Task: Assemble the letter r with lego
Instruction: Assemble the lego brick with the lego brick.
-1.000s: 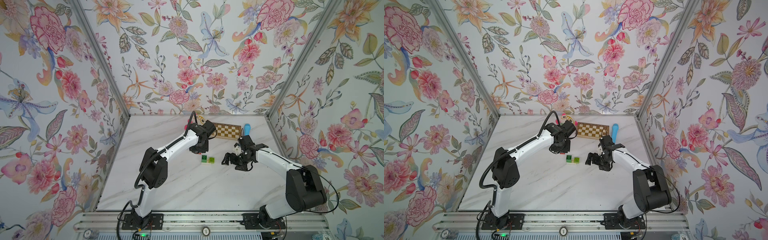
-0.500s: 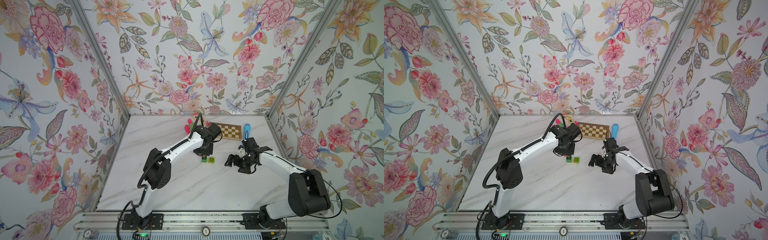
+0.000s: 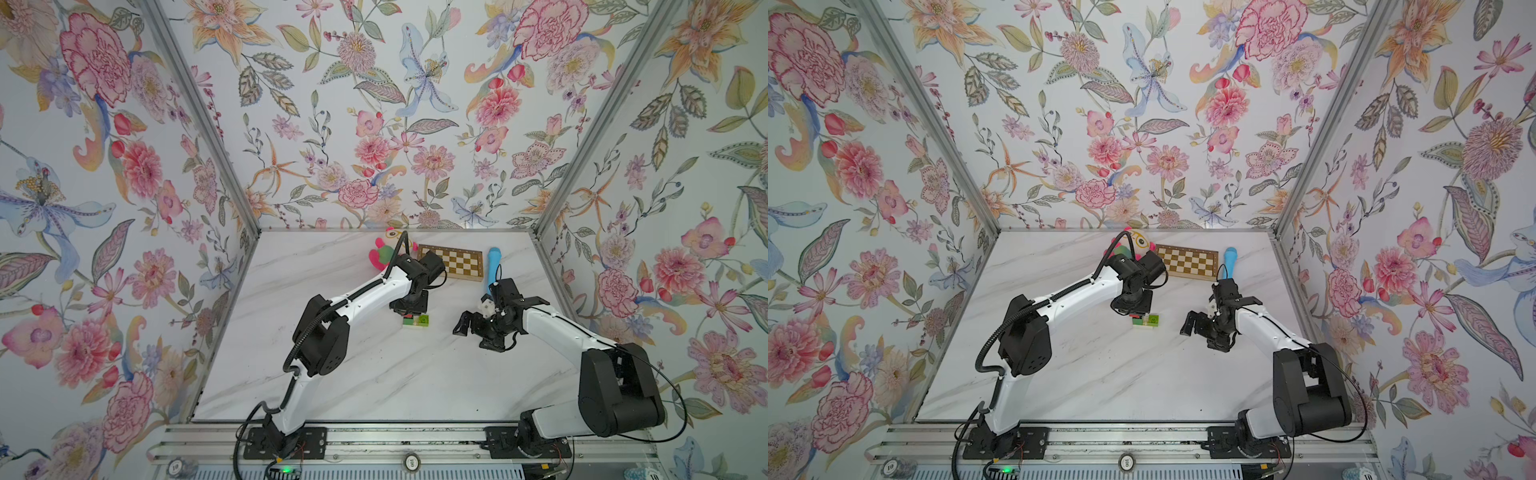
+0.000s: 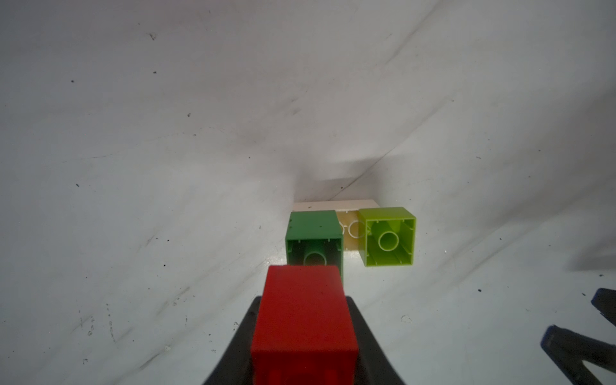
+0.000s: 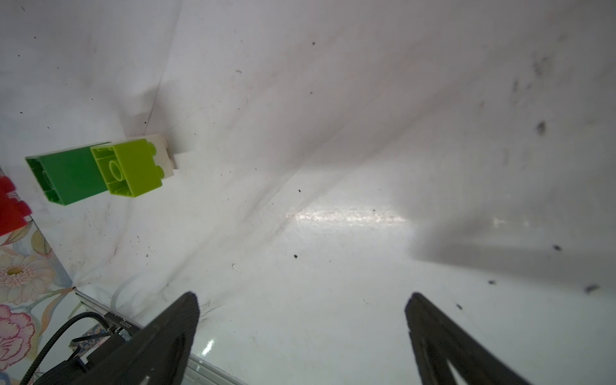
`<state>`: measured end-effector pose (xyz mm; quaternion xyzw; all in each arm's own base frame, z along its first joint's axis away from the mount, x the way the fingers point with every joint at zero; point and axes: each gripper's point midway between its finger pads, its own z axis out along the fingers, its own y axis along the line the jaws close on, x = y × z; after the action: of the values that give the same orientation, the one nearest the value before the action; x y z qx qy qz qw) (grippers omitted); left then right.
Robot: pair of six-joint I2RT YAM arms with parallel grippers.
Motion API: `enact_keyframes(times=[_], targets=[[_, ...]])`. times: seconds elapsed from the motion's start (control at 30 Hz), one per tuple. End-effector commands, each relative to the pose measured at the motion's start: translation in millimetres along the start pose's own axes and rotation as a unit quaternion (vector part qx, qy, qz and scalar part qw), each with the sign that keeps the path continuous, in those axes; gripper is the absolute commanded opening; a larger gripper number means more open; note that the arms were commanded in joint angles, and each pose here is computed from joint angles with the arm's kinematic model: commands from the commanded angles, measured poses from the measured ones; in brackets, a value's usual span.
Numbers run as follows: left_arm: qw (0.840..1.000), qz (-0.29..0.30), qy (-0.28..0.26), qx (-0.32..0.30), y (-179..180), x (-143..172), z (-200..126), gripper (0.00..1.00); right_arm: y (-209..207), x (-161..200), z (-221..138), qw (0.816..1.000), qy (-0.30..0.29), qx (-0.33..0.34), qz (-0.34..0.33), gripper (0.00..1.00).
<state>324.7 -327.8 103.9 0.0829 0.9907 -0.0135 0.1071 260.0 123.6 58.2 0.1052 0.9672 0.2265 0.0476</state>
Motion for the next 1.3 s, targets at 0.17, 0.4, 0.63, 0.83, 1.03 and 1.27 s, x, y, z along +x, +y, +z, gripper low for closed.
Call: enact_keyframes(times=[0.17, 0.4, 0.63, 0.83, 1.03, 1.27], targets=[[1.0, 0.002, 0.009, 0.007, -12, 0, 9, 0.26, -2, 2, -3, 1.0, 0.002, -0.008, -0.002, 0.99], [1.0, 0.002, 0.009, 0.008, -13, -2, 11, 0.26, -5, 2, -3, 1.0, 0.002, -0.008, 0.002, 0.99], [1.0, 0.002, 0.009, 0.006, -12, -2, 11, 0.26, -4, 0, -5, 1.0, 0.001, -0.011, 0.002, 0.99], [1.0, 0.004, 0.014, 0.006, -11, 0, 17, 0.25, -3, 0, -5, 1.0, 0.0, -0.013, 0.002, 0.99], [1.0, 0.005, 0.017, 0.011, -13, 3, 20, 0.25, -4, 1, -6, 1.0, 0.002, -0.011, 0.002, 0.99], [1.0, 0.004, 0.022, 0.015, -11, 5, 25, 0.25, -3, 1, -6, 1.0, 0.002, -0.012, 0.002, 0.99]])
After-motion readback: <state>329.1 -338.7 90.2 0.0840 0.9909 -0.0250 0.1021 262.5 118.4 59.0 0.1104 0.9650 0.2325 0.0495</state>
